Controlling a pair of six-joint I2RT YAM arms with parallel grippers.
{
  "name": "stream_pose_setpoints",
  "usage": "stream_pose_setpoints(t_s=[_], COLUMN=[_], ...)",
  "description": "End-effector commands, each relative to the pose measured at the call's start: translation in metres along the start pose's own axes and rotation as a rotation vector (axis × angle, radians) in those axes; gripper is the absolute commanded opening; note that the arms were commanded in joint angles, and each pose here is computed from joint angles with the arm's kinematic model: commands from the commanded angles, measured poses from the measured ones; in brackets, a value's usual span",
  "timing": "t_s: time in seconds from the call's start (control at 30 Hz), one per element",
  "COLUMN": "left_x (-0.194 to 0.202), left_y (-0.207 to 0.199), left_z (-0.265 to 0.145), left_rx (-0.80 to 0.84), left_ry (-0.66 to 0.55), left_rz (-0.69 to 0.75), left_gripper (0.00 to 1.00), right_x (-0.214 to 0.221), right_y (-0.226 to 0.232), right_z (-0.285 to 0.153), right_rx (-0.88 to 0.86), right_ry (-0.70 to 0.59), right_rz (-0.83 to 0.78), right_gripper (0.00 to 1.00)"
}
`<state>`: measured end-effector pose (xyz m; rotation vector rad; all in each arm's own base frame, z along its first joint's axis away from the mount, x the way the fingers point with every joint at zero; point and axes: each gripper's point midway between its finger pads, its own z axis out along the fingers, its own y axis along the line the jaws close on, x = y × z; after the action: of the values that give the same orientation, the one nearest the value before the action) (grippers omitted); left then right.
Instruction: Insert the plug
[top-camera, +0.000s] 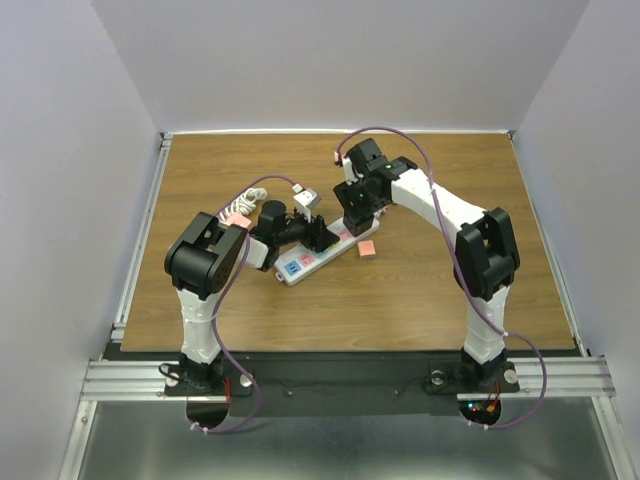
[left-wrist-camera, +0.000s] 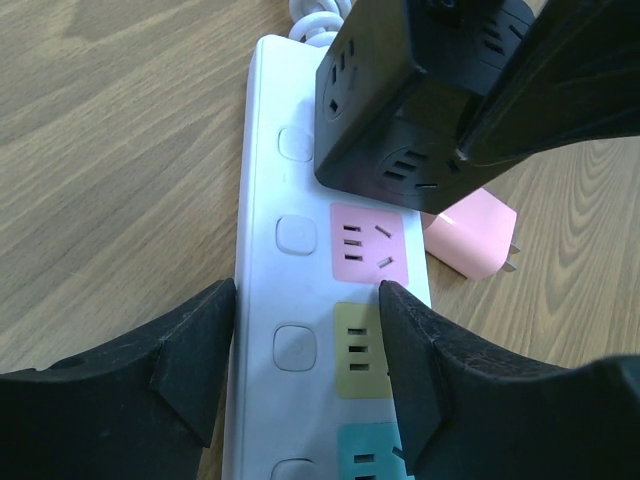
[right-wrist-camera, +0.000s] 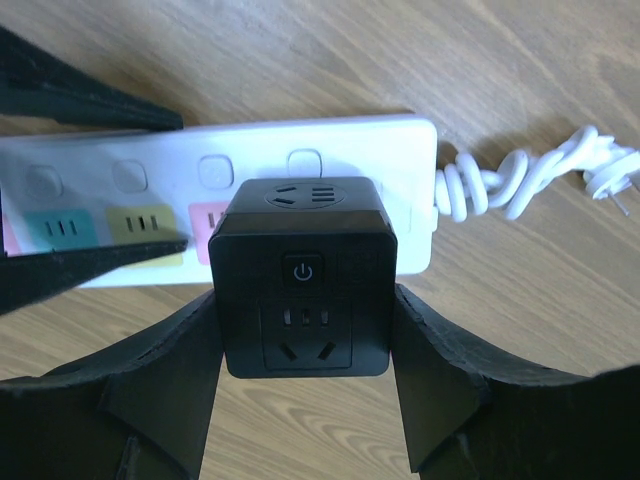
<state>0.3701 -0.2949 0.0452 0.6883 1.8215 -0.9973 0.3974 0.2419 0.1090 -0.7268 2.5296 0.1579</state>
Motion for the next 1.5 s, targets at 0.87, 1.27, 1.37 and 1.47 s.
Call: stream_pose_setpoints(t_s=[0.87,1.27,1.37,1.47], left_x=[0.01,0.011,0.014,0.014], left_y=[-0.005,-0.006,-0.005,-0.006], left_z=[-0.001,-0.002,-0.001,-0.001], left_rx=[-0.004,0.001,-0.004,-0.001], left_ry=[0.044,0.042,0.049,0.05], left_rz=[0.016,0.002,-0.004,-0.002], left_gripper=[0.66,0.73,0.7,0.64], right_x=[0.089,0.05,0.036,0.023], right_y=[-0.001,-0.018,-0.012,-0.008], right_z=[0.07,0.044,0.033,0.019], right_rx=[0.116,0.208,0.175,0.139], right_ry=[0.115,-0.071,-0.134,-0.198], right_rz=[0.051,0.109,0.113,0.11], right_gripper=[0.01,0.12,0.28,0.54])
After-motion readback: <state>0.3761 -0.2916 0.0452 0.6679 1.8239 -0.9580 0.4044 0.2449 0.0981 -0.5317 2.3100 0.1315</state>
